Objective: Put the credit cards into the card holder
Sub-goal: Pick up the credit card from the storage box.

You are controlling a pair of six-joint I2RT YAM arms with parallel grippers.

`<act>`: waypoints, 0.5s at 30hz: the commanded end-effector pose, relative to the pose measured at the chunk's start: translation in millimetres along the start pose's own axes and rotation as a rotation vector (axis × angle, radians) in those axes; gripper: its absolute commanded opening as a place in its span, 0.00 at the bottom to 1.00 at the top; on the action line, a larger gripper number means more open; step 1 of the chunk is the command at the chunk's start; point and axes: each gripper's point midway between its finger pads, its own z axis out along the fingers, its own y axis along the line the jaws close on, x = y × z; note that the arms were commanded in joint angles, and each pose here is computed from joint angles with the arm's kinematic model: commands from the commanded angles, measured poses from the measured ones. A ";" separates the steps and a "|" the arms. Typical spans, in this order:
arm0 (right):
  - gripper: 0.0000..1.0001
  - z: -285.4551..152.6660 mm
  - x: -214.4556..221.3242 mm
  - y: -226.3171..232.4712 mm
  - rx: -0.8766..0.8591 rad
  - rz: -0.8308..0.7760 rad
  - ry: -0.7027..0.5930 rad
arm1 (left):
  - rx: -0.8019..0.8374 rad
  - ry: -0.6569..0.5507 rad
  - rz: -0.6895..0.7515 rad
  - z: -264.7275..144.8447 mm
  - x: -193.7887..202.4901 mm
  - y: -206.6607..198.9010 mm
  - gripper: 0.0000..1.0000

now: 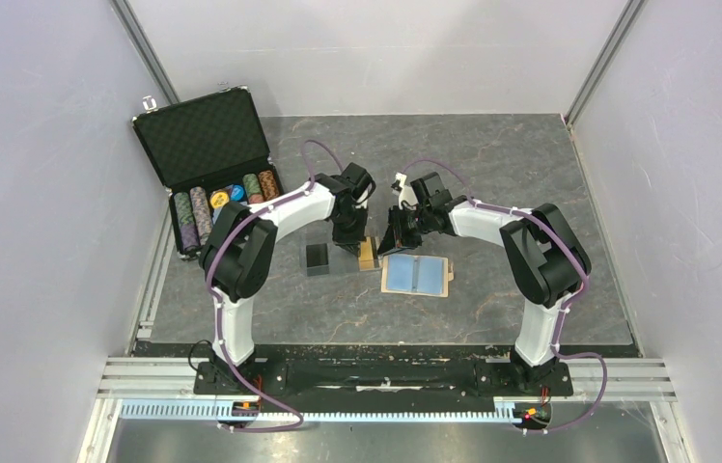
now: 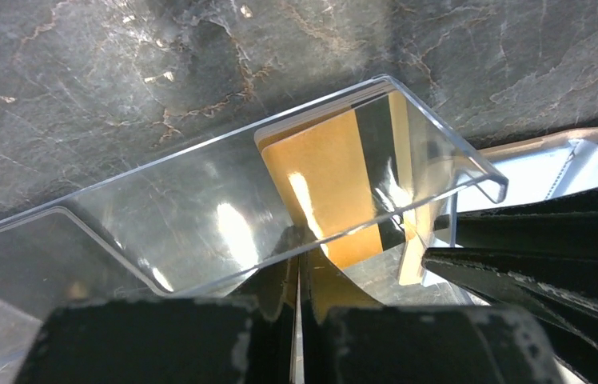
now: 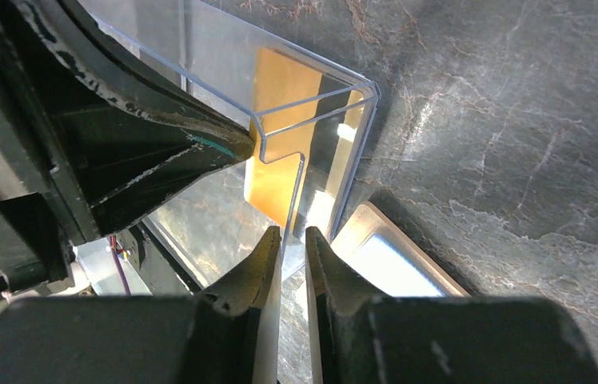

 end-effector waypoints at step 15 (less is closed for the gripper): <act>0.05 5.3 6.6 2.8 -0.010 -0.022 0.026 | 0.158 -0.125 0.047 -36.6 -28.4 -49.6 0.11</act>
